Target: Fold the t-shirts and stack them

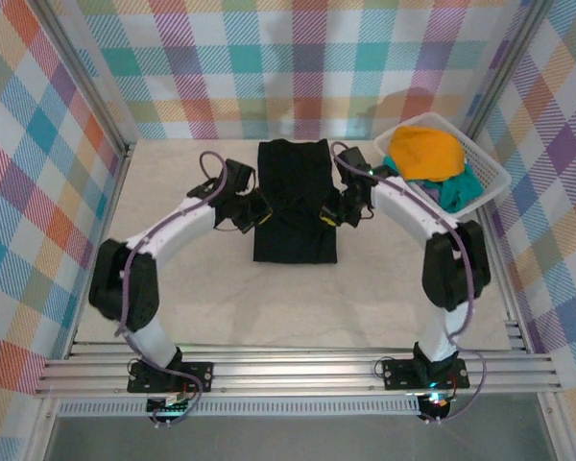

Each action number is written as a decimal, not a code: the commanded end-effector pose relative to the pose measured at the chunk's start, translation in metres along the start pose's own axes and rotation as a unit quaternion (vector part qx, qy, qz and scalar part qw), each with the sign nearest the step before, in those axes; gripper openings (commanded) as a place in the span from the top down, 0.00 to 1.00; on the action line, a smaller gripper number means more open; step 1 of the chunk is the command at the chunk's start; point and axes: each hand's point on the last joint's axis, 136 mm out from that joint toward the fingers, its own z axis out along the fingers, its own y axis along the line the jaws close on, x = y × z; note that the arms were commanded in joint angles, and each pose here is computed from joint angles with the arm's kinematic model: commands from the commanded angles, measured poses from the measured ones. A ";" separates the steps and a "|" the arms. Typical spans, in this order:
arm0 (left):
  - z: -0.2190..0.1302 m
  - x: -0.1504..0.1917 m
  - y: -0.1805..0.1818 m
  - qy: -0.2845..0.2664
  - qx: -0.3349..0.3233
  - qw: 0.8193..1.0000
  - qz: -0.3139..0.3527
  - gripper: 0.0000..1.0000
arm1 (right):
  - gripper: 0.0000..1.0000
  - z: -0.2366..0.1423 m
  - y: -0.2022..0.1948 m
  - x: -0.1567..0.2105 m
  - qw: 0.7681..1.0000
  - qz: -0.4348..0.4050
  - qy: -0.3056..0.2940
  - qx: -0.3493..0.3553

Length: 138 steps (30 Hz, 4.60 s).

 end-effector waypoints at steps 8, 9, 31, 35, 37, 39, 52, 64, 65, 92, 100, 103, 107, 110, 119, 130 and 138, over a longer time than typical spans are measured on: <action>0.042 -0.063 0.010 -0.018 -0.055 0.998 0.024 0.62 | 0.61 0.039 0.011 -0.075 1.000 -0.023 -0.007 -0.009; 0.032 -0.069 0.005 -0.037 -0.052 0.998 0.029 0.47 | 0.54 0.033 0.014 -0.079 0.999 -0.037 -0.021 -0.010; 0.044 0.064 0.062 0.046 0.019 0.992 -0.113 0.30 | 0.56 0.037 -0.049 0.050 0.997 -0.078 0.022 0.002; 0.018 0.036 0.048 -0.010 -0.012 0.997 -0.075 0.42 | 0.85 0.040 -0.029 0.015 0.994 -0.103 0.002 0.018; 0.011 0.026 0.047 -0.015 -0.047 0.997 -0.054 0.49 | 0.92 0.050 -0.023 0.007 0.994 -0.102 0.015 0.026; 0.022 0.017 0.046 -0.005 -0.058 0.997 -0.047 0.63 | 0.95 0.062 -0.024 0.001 0.995 -0.093 0.025 0.040; 0.030 -0.005 0.041 0.023 -0.093 0.995 -0.017 0.92 | 0.96 0.079 -0.028 -0.012 0.994 -0.080 0.033 0.066; 0.095 -0.044 0.033 0.040 -0.112 0.993 -0.002 0.92 | 0.94 0.095 -0.025 -0.071 0.996 -0.075 0.006 0.048; 0.098 -0.054 0.027 0.036 -0.108 0.993 0.000 0.92 | 0.94 0.099 -0.024 -0.078 0.997 -0.067 0.011 0.037; 0.020 0.037 0.067 0.033 -0.055 0.996 -0.061 0.48 | 0.64 0.032 -0.063 0.027 0.997 -0.069 0.023 0.005; 0.053 0.048 0.076 0.042 -0.071 0.996 -0.045 0.46 | 0.62 0.055 -0.092 0.058 0.991 -0.093 0.030 0.090; 0.061 0.048 0.082 0.040 -0.082 0.995 -0.044 0.49 | 0.61 0.059 -0.098 0.058 0.990 -0.097 0.028 0.096; 0.068 0.043 0.075 0.033 -0.075 0.996 -0.040 0.53 | 0.61 0.070 -0.093 0.055 0.991 -0.101 0.032 0.085; 0.070 0.039 0.074 0.025 -0.079 0.996 -0.037 0.61 | 0.63 0.073 -0.087 0.047 0.991 -0.104 0.021 0.083; 0.064 0.033 0.085 0.009 -0.112 0.993 -0.022 1.00 | 0.98 0.078 -0.091 0.037 0.989 -0.104 0.008 0.104; 0.017 0.001 0.102 -0.039 -0.141 0.989 -0.016 1.00 | 1.00 0.049 -0.120 0.039 0.988 -0.091 -0.010 0.121; 0.015 0.009 0.116 -0.034 -0.157 0.987 -0.023 1.00 | 1.00 0.053 -0.133 0.054 0.989 -0.063 0.011 0.132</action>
